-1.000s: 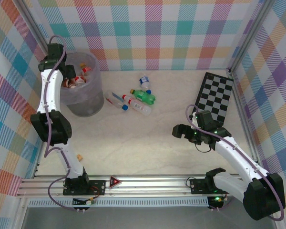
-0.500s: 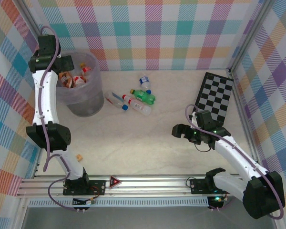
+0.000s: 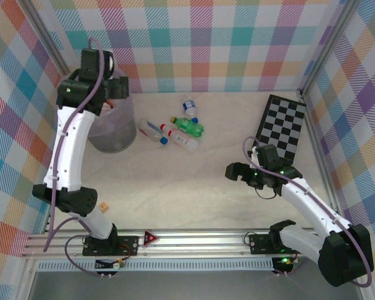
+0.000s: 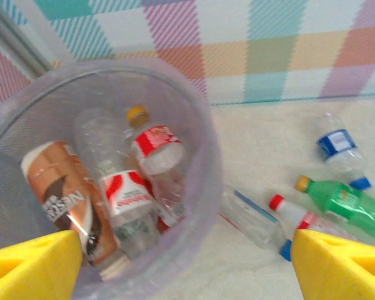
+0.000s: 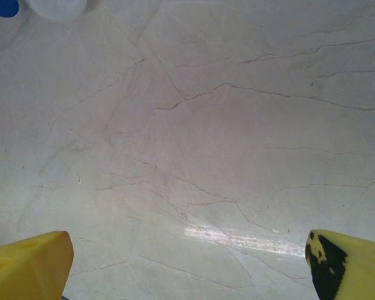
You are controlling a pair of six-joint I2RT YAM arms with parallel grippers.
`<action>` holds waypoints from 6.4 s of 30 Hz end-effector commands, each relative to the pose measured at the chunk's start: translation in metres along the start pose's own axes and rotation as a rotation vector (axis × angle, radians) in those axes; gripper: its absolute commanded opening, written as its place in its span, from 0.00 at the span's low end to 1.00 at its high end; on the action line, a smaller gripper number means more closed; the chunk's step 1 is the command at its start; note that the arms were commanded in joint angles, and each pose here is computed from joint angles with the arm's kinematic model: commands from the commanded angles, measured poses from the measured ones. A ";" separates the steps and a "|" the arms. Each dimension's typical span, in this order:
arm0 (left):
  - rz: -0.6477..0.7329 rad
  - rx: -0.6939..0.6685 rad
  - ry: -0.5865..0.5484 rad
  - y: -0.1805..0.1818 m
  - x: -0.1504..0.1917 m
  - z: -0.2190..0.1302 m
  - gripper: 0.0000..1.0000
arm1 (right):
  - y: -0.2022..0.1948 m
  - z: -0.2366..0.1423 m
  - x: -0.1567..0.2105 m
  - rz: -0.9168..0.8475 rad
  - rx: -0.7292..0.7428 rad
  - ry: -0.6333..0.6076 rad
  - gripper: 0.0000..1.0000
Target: Put the plastic bottles in the bin
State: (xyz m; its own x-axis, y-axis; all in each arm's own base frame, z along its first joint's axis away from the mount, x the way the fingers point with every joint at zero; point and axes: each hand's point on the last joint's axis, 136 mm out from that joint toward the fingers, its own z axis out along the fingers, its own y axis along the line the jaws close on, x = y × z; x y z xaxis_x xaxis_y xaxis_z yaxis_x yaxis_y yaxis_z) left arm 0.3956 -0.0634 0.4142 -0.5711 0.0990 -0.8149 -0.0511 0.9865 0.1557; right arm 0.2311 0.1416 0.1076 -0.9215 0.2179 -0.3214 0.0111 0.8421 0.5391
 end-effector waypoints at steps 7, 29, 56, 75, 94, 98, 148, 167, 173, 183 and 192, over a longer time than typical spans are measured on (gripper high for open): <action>0.033 0.033 0.018 -0.062 0.028 -0.022 0.89 | 0.010 -0.011 -0.009 -0.035 -0.022 -0.033 0.96; -0.376 -0.123 0.170 -0.136 0.156 0.154 0.93 | 0.010 -0.025 -0.004 -0.045 -0.020 -0.054 0.96; -0.535 -0.293 0.298 -0.108 0.229 0.270 0.83 | -0.002 -0.028 0.006 -0.062 0.019 -0.051 0.96; -0.499 -0.103 0.297 -0.143 0.195 0.229 0.62 | -0.001 -0.024 0.005 -0.059 0.012 -0.048 0.96; -0.533 -0.081 0.289 -0.140 0.186 0.214 0.92 | -0.004 -0.021 0.006 -0.066 0.017 -0.042 0.96; -0.555 -0.115 0.306 -0.136 0.201 0.237 0.94 | -0.006 -0.024 0.008 -0.070 0.031 -0.041 0.96; -0.494 0.252 0.227 -0.187 0.126 0.090 0.43 | -0.005 -0.027 0.009 -0.074 0.034 -0.033 0.96; -0.783 0.330 -0.054 -0.027 -0.005 -0.001 0.40 | -0.006 -0.035 0.009 -0.089 0.048 -0.047 0.96; -0.867 0.230 -0.022 0.036 -0.003 0.049 0.38 | -0.005 -0.038 0.012 -0.083 0.046 -0.049 0.95; -0.856 0.062 0.064 0.080 0.009 0.121 0.38 | -0.008 -0.053 0.017 -0.083 0.073 -0.057 0.95; -0.818 0.018 0.189 0.075 0.041 0.159 0.49 | -0.007 -0.053 0.017 -0.072 0.058 -0.070 0.95</action>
State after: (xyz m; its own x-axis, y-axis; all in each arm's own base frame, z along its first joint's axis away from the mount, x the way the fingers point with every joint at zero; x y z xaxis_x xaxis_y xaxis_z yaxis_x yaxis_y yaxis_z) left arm 0.5042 0.0291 0.3086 -0.4696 -0.6887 -0.5525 -0.4851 0.7241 -0.4902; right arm 0.1946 0.1154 0.1349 -0.8964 0.1751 -0.4073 -0.0387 0.8843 0.4653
